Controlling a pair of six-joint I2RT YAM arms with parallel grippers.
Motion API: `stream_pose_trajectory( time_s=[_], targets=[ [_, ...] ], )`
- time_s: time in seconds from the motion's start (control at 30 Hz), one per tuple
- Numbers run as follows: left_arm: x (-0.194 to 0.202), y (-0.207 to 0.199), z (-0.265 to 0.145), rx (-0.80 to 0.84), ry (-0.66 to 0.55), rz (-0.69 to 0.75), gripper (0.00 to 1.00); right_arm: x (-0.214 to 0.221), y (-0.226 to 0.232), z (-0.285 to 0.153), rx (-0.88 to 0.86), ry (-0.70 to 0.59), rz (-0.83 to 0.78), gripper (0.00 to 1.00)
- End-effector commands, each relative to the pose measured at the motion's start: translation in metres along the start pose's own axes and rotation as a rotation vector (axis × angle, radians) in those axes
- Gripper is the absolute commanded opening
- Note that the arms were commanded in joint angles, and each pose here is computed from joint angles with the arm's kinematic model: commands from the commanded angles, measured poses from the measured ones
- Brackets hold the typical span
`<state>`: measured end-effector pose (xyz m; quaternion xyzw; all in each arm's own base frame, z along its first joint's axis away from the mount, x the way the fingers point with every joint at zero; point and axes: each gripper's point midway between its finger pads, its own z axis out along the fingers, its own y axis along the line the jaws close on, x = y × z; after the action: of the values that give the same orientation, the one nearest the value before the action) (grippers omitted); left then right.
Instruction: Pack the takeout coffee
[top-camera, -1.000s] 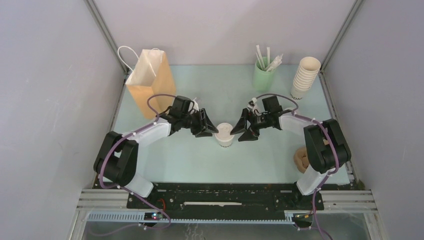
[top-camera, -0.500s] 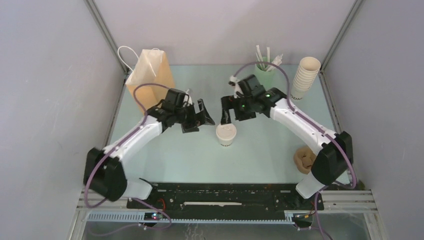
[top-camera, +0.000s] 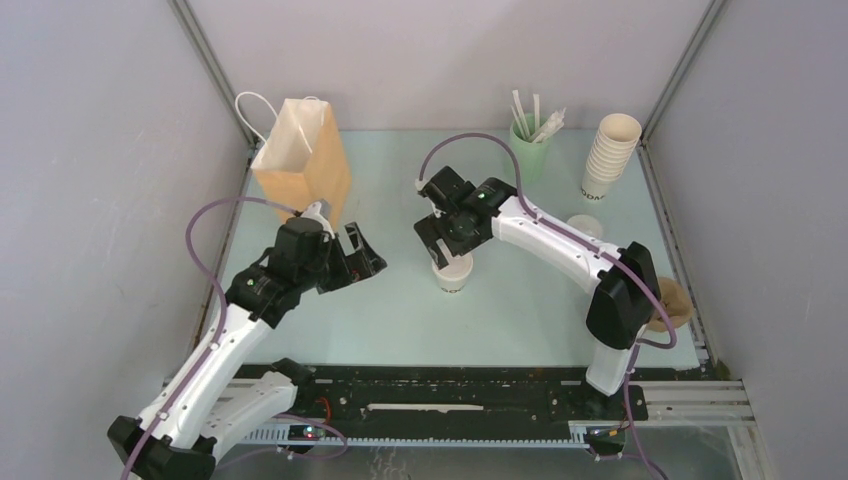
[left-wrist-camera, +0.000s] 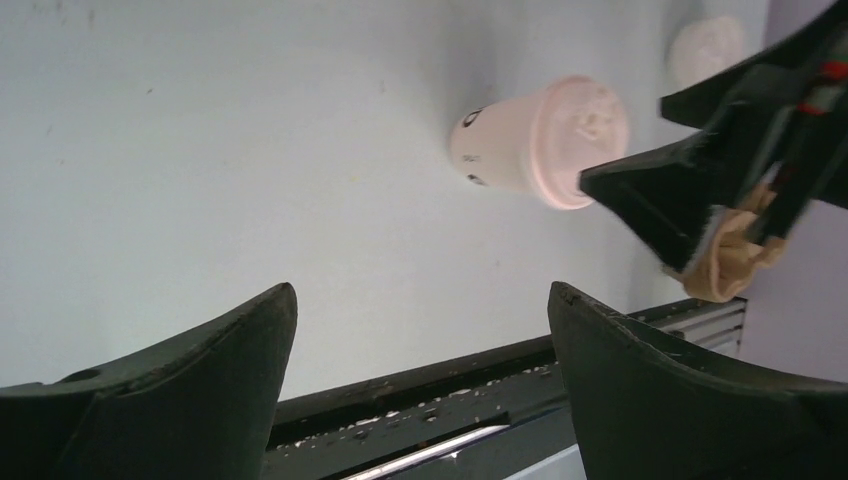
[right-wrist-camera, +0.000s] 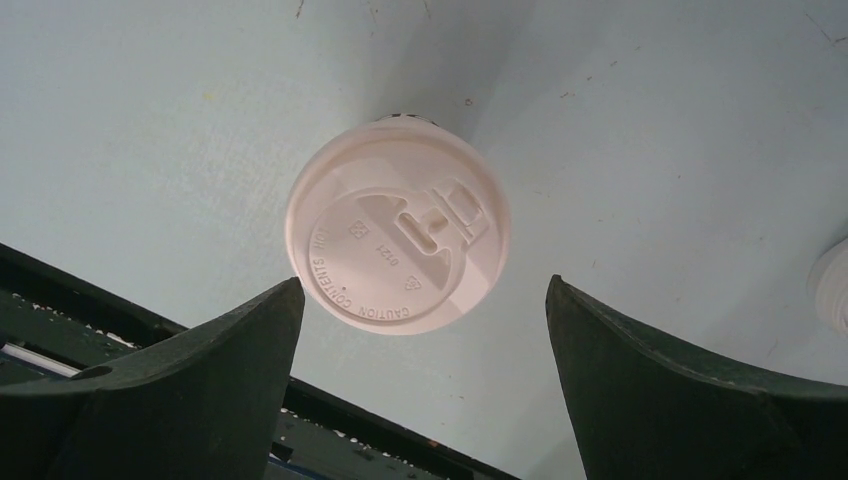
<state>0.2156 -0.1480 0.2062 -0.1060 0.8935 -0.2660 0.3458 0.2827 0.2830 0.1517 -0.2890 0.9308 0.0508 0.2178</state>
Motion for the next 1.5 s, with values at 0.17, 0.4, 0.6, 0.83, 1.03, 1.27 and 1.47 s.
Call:
stream_pose_trajectory(
  time_s=[0.17,0.4,0.6,0.83,1.03,1.27,1.47],
  targets=[
    [0.010,0.020,0.004,-0.077,0.014,-0.015,1.00,-0.009,0.015,-0.001,-0.070,-0.016,-0.010,1.00],
    [0.011,0.020,0.004,-0.074,0.023,-0.005,1.00,-0.006,0.020,0.005,-0.073,0.001,-0.017,0.98],
    [0.011,0.019,0.003,-0.069,0.022,-0.002,1.00,-0.005,0.015,0.011,-0.030,0.013,-0.037,0.94],
    [0.010,0.020,0.002,-0.068,0.021,0.001,1.00,-0.007,0.012,0.012,0.002,0.006,-0.029,0.85],
    [0.010,0.019,0.002,-0.066,0.027,0.009,1.00,-0.020,-0.007,0.006,0.047,-0.043,0.038,0.79],
    [0.010,0.017,0.003,-0.064,0.049,0.026,1.00,-0.054,-0.077,0.013,0.124,-0.134,0.198,0.79],
    [0.006,0.014,0.000,-0.069,0.080,0.070,1.00,-0.080,-0.161,0.037,0.192,-0.150,0.346,0.79]
  ],
)
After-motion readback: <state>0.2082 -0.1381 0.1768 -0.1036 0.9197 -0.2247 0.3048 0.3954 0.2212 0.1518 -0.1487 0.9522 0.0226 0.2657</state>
